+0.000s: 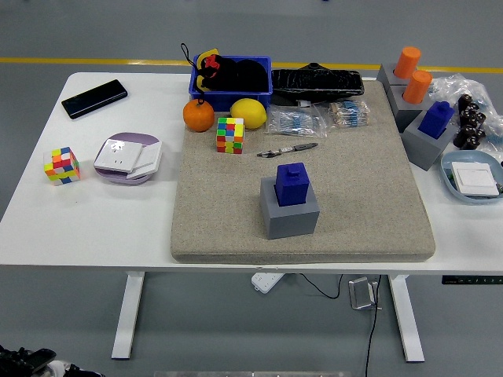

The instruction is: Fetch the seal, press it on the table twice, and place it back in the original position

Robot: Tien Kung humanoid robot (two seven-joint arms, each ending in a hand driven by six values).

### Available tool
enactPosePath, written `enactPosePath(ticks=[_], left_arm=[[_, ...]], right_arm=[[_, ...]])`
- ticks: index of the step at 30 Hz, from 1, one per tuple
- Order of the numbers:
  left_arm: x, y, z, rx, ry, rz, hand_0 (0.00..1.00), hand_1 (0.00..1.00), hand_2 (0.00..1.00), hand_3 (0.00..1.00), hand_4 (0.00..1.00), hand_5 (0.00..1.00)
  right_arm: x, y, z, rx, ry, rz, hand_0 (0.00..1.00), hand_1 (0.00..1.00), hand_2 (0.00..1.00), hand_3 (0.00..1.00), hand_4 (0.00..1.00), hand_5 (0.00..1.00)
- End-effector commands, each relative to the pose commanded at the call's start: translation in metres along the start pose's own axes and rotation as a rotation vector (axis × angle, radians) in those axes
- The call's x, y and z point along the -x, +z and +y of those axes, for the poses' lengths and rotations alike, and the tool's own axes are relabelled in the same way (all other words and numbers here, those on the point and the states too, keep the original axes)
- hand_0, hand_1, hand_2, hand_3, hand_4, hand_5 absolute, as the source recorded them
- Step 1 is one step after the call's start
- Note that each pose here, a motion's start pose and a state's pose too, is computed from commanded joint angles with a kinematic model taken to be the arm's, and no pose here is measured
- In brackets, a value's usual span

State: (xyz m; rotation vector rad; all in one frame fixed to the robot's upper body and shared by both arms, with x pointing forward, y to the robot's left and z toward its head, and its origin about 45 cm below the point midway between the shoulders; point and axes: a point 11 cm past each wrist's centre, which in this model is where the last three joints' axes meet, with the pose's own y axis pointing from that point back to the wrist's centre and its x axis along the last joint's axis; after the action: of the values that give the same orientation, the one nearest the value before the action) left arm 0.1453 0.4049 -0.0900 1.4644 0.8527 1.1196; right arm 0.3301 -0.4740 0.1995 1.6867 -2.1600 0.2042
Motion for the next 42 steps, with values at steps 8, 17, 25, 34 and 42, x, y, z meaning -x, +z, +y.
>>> enactPosePath(ticks=[8,17,25,34,42], left_arm=[[-0.0016,0.0008,0.0005,0.001,0.002,-0.002,0.719,0.690,0.680,0.747,0.673,0.268],[-0.0011,0.0002,0.0004,-0.003,0.001,-0.007,0.719,0.690,0.679,0.747,0.673,0.268],[-0.0040,0.0044,0.0017,0.007,0.006,-0.010,0.719,0.690,0.680,0.747,0.673,0.268],[-0.0027,0.0025,0.0011,0.003,0.003,-0.011,0.719,0.691,0.681,0.746,0.673,0.268],[-0.0016,0.0014,0.0007,0.002,0.001,-0.008,0.720,0.690,0.680,0.746,0.673,0.268]], right_arm=[[0.0001,-0.0002,-0.0003,0.000,-0.001,0.002,0.837,0.804,0.795,0.764,0.879,0.225],[0.0033,-0.0023,-0.0020,-0.006,-0.006,0.000,0.838,0.803,0.795,0.764,0.877,0.227],[0.0053,-0.0030,-0.0031,-0.004,-0.017,0.006,0.836,0.802,0.792,0.763,0.877,0.227],[0.0044,-0.0027,-0.0027,-0.004,-0.014,0.007,0.835,0.801,0.792,0.763,0.875,0.228],[0.0064,-0.0020,-0.0025,-0.003,-0.015,0.003,0.835,0.799,0.790,0.759,0.874,0.228]])
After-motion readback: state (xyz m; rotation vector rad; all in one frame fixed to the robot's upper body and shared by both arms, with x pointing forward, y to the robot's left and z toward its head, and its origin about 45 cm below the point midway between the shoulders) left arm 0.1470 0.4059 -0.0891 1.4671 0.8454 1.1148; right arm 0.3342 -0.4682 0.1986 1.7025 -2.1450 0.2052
